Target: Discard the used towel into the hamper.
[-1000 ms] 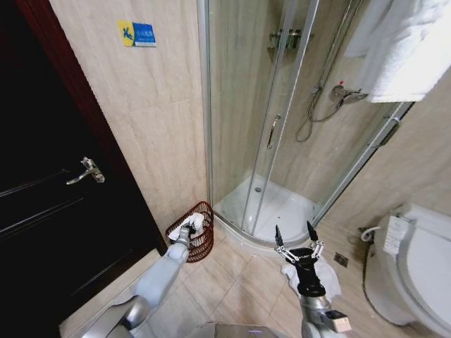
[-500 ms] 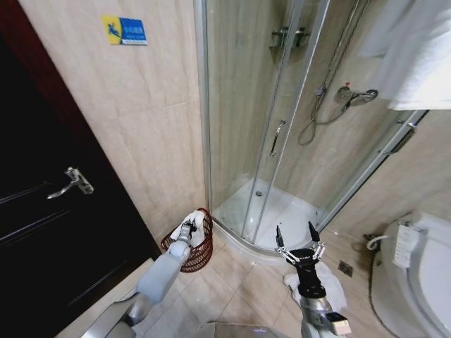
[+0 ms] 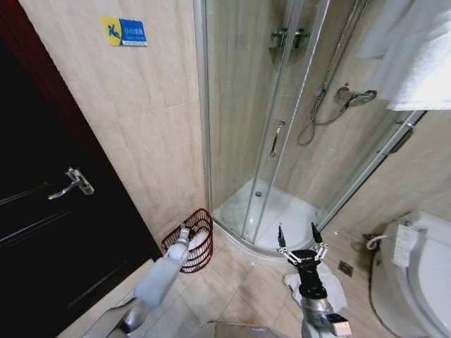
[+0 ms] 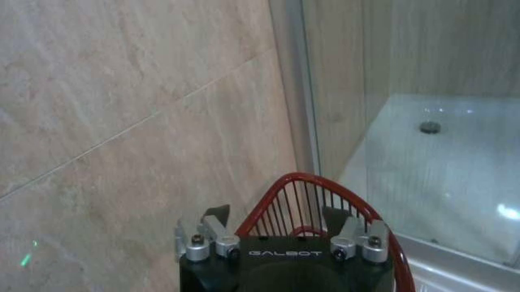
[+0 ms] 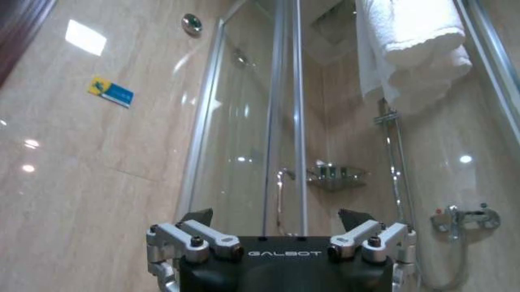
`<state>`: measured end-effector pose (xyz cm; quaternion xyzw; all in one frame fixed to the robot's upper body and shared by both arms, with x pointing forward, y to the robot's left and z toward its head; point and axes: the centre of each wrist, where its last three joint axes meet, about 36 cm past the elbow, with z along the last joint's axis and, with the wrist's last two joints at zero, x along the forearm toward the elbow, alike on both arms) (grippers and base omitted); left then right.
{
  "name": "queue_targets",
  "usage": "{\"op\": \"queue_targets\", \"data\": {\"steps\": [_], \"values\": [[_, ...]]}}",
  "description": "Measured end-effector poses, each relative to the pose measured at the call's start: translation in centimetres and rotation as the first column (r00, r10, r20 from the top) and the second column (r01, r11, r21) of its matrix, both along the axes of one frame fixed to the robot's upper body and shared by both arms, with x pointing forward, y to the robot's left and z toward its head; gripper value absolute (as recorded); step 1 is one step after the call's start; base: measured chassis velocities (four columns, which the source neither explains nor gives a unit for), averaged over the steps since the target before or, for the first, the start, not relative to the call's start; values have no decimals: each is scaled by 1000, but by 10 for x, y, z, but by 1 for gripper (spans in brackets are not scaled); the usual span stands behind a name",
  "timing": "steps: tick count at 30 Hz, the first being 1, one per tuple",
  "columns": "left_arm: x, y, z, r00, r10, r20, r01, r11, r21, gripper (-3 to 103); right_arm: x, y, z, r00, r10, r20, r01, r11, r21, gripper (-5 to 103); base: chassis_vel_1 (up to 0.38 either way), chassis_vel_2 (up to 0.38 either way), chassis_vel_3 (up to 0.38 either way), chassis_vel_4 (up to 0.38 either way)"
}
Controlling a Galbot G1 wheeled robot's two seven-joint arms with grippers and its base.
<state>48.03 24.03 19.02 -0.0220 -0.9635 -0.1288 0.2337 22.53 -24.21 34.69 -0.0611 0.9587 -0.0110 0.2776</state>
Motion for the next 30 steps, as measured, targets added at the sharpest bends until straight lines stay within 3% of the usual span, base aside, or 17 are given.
{"op": "queue_targets", "data": {"steps": [6,11,16,20,23,26,30], "values": [[-12,6,0,999,-25,23,24,999,47,98,0,0,1,1000,-19,0,19,1000,-6,100,0,0,0,0],[-23,16,4,998,-37,43,35,999,41,100,1,3,3,1000,-20,-9,20,1000,-20,100,0,0,0,0],[-36,31,12,998,-20,64,20,1000,0,100,6,0,11,999,-40,-23,40,999,-9,100,0,0,0,0],[-54,47,23,998,4,70,0,999,-53,100,13,-3,18,998,-60,-16,60,998,-3,100,0,0,0,0],[-84,60,48,997,9,74,0,991,-132,100,23,1,27,999,-54,1,54,998,-8,100,0,0,0,0],[-97,64,64,996,3,94,12,986,-164,100,26,6,30,999,-52,5,52,999,-6,100,0,0,0,0],[-118,67,93,990,21,137,17,962,-274,100,26,12,32,999,-46,0,46,999,1,100,0,0,0,0]]}}
